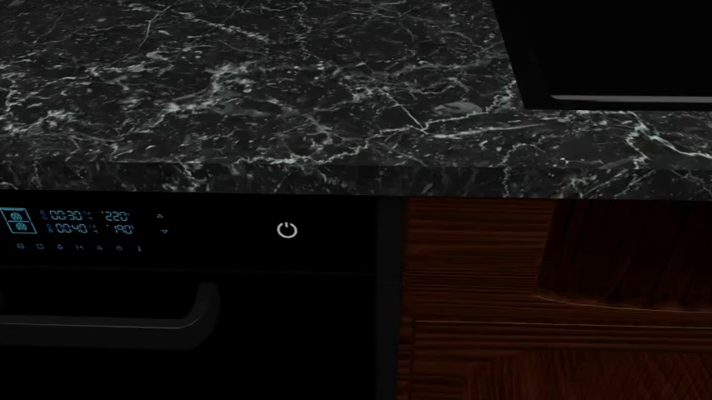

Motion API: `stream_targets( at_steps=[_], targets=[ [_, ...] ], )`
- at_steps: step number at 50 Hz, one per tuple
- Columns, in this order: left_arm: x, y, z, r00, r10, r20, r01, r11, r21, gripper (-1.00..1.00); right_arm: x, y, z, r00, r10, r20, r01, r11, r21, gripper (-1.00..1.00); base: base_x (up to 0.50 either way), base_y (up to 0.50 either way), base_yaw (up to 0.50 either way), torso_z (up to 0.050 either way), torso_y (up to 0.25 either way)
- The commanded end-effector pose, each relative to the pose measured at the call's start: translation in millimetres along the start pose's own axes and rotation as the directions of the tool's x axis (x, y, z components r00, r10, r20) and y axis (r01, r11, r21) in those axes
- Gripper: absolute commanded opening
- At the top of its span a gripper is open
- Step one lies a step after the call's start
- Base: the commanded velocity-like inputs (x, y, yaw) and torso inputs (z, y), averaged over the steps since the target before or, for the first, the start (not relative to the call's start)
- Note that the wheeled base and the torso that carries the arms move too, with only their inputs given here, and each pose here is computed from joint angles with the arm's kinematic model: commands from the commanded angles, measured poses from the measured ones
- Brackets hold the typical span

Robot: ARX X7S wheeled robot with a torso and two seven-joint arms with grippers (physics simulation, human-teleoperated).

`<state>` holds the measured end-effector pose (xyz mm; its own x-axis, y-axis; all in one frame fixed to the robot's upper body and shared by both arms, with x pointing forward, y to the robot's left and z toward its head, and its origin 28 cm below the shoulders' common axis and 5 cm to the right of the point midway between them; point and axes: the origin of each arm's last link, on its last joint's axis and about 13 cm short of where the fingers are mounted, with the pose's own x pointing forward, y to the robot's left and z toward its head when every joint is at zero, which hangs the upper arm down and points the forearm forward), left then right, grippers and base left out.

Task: Open the dishwasher door

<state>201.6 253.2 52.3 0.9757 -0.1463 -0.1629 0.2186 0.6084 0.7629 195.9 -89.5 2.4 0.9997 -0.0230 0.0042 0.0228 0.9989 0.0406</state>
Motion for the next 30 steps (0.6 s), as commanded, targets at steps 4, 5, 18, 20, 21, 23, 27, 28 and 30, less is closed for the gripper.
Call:
stream_targets(
  at_steps=[4,5,18,20,21,23,27,28,30],
  targets=[
    [6,20.6,-3,0.998,-0.036,-0.053,0.049,0.961,0.273,1.00,-2,-1.4,0,1.000,-0.009,0.001,0.009,1.000,0.006,1.00,0.00,0.00,0.00,0.000,0.000],
    [8,21.5,-3,0.998,-0.036,-0.050,0.049,0.958,0.284,1.00,-1,-1.9,-1,1.000,-0.010,0.002,0.010,1.000,0.006,1.00,0.00,0.00,0.00,0.000,0.000],
    [32,27.4,-11,0.997,-0.049,-0.060,0.066,0.939,0.338,1.00,-3,-3.0,-1,1.000,-0.018,0.003,0.018,1.000,0.006,1.00,0.00,0.00,0.00,0.000,0.000],
    [34,28.2,-11,0.997,-0.049,-0.060,0.067,0.938,0.341,1.00,-3,-2.8,-1,1.000,-0.019,0.003,0.019,1.000,0.005,1.00,0.00,0.00,0.00,0.000,0.000],
    [35,28.3,-11,0.997,-0.050,-0.060,0.067,0.938,0.341,1.00,-3,-2.7,-1,1.000,-0.018,0.003,0.018,1.000,0.005,1.00,0.00,0.00,0.00,0.000,0.000],
    [38,29.3,-11,0.997,-0.051,-0.058,0.069,0.936,0.345,1.00,-4,-2.3,0,1.000,-0.018,0.003,0.018,1.000,0.005,1.00,0.00,0.00,0.00,0.000,0.000],
    [44,29.3,-10,0.997,-0.059,-0.046,0.072,0.934,0.350,1.00,-4,-2.2,1,1.000,-0.021,0.005,0.021,1.000,0.004,1.00,0.00,0.00,0.00,0.000,0.000],
    [46,29.4,-10,0.997,-0.062,-0.045,0.074,0.932,0.354,1.00,-3,-2.3,2,1.000,-0.021,0.006,0.021,1.000,0.004,1.00,0.00,0.00,0.00,0.000,0.000],
    [49,29.4,-11,0.997,-0.066,-0.046,0.078,0.930,0.359,1.00,-3,-2.7,2,1.000,-0.022,0.008,0.022,1.000,0.002,1.00,0.00,0.00,0.00,0.000,0.000]
  ],
)
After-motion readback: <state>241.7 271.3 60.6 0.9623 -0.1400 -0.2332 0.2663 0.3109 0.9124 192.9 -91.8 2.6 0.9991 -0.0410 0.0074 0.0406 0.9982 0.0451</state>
